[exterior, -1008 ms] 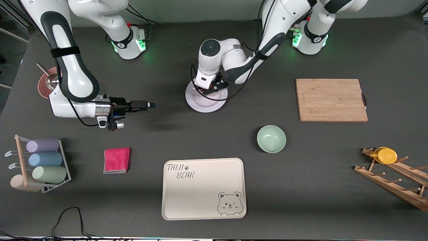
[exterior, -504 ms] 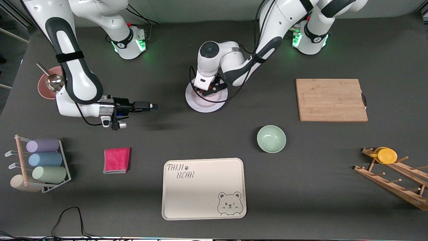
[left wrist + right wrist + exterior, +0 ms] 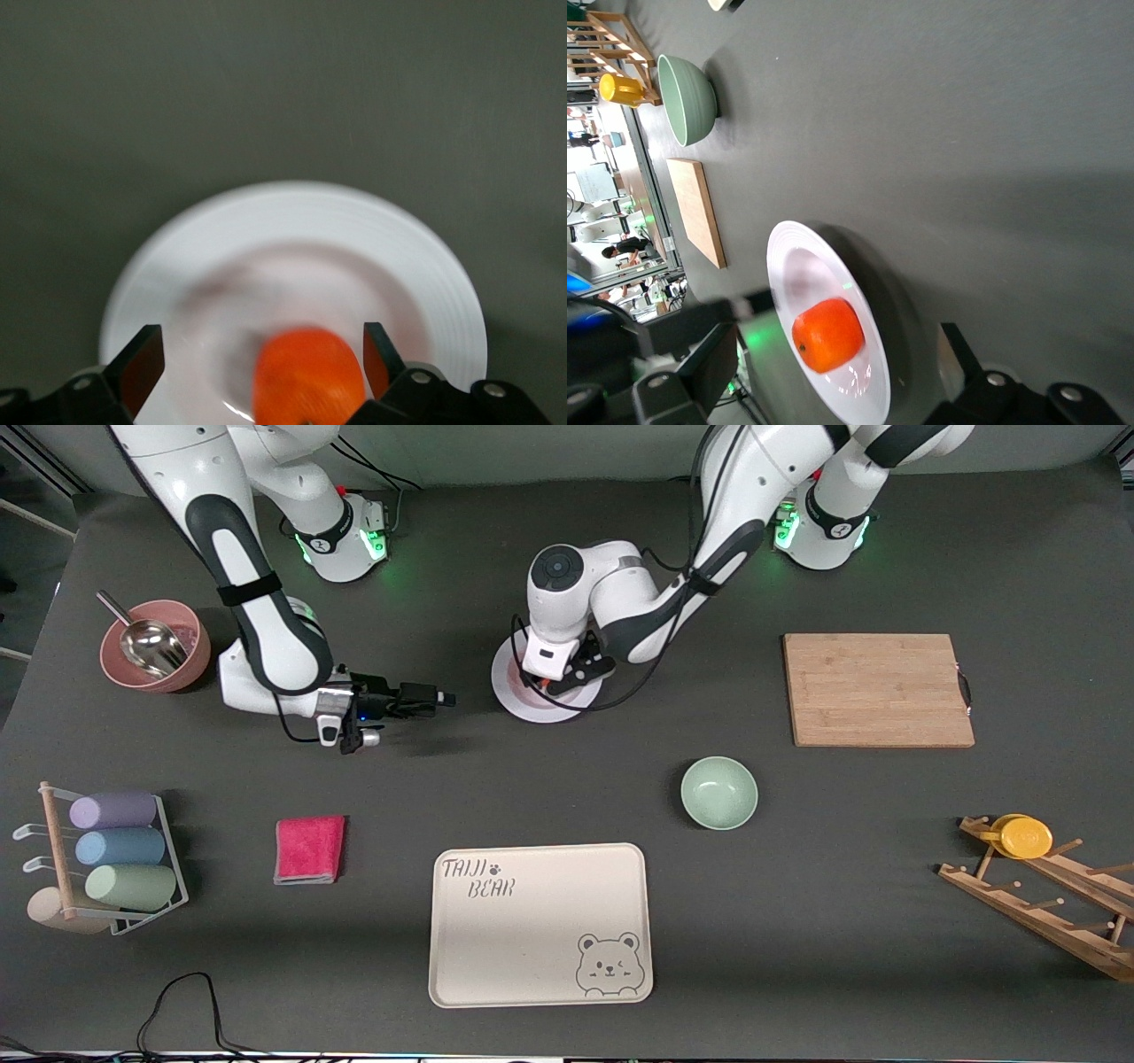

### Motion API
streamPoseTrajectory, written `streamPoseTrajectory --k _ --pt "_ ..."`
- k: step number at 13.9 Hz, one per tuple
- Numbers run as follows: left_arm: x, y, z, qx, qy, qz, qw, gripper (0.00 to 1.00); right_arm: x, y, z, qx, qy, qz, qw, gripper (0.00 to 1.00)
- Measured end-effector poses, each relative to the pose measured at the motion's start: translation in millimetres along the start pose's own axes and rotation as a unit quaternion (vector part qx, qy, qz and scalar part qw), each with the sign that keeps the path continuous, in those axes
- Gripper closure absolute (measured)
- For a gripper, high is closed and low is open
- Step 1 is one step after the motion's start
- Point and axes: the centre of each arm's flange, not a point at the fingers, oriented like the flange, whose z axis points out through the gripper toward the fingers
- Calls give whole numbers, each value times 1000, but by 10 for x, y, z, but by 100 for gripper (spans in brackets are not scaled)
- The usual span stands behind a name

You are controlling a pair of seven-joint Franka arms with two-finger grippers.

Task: Place orange and plate with both arms
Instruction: 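Raise the left gripper away while the right gripper grips the plate rim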

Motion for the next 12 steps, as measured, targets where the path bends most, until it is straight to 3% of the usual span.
streamPoseTrajectory --k 2,5,9,12 --pt "426 -142 -374 20 13 12 1000 0 -106 62 192 -7 3 -15 1000 0" --pt "1036 -479 -990 36 -7 44 998 0 -211 121 416 -5 15 -18 1000 0" --pt "2143 -1404 -1890 44 -31 77 996 0 -494 -95 846 -36 40 -31 998 0" --pt "2666 -2150 -2334 56 -44 108 992 0 -585 -103 923 -48 40 -33 998 0"
